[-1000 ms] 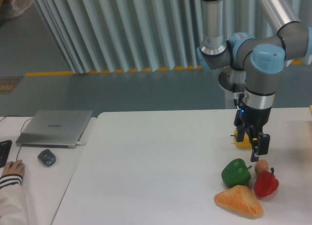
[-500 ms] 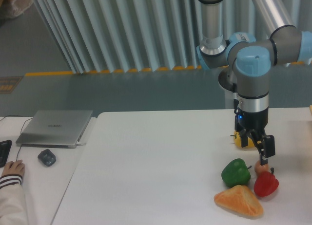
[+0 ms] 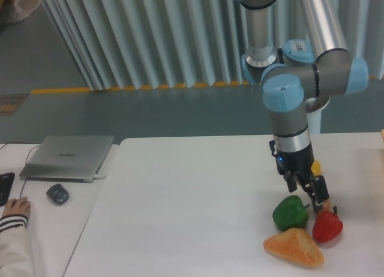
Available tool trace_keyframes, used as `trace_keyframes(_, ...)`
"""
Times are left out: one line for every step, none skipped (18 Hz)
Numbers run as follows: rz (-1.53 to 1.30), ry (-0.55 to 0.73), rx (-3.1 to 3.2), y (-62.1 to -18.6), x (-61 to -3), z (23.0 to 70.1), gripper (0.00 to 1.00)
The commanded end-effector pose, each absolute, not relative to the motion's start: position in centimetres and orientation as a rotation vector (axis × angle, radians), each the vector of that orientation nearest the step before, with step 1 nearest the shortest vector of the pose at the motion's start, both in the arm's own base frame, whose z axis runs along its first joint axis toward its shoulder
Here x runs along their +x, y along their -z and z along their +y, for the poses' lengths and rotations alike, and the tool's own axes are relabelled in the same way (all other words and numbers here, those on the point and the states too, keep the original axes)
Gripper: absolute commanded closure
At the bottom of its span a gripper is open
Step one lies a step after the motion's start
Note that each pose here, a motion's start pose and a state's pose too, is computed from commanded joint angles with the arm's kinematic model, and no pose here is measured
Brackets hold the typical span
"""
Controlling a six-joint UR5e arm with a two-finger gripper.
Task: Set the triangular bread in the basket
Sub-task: 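Move the open gripper toward the green pepper and bread slice, then lower the open gripper over the orange triangular bread slice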
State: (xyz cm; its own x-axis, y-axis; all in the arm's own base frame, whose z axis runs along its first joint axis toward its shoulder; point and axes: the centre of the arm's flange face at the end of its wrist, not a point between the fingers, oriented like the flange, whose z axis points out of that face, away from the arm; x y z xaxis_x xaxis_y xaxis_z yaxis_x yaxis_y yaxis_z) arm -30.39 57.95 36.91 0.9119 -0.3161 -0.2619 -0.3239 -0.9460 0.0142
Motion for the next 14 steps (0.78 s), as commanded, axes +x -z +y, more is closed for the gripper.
trace_keyframes(0.368, -0.403, -3.046, -37.0, -30.5, 58.2, 0.0)
trace_keyframes(0.283, -0.396, -3.046, -36.9, -30.4, 58.4, 0.0)
trace_keyframes(0.198, -0.392, -3.046, -36.8, -30.4, 58.6, 0.0)
trace_keyframes(0.112, -0.388, -3.043, -36.5, -30.6, 59.0, 0.0)
trace_keyframes(0.037, -0.38, -3.042, -36.0, -30.7, 59.4, 0.0)
trace_keyframes(0.004, -0.377, -3.05, -35.4, -30.8, 59.6, 0.0)
trace_keyframes(-0.041, -0.37, -3.052, -35.1, -30.9, 59.6, 0.0)
trace_keyframes(-0.078, -0.359, -3.053, -34.8, -30.8, 59.6, 0.0)
trace_keyframes(-0.133, -0.351, -3.056, -34.1, -31.0, 59.8, 0.0)
trace_keyframes(-0.173, -0.345, -3.053, -33.9, -31.1, 59.9, 0.0)
trace_keyframes(-0.216, -0.338, -3.048, -33.7, -31.1, 60.0, 0.0)
trace_keyframes(-0.249, -0.335, -3.042, -33.7, -31.2, 60.1, 0.0)
trace_keyframes(-0.272, -0.333, -3.036, -33.6, -31.1, 60.3, 0.0)
trace_keyframes(-0.285, -0.327, -3.034, -33.5, -31.1, 60.3, 0.0)
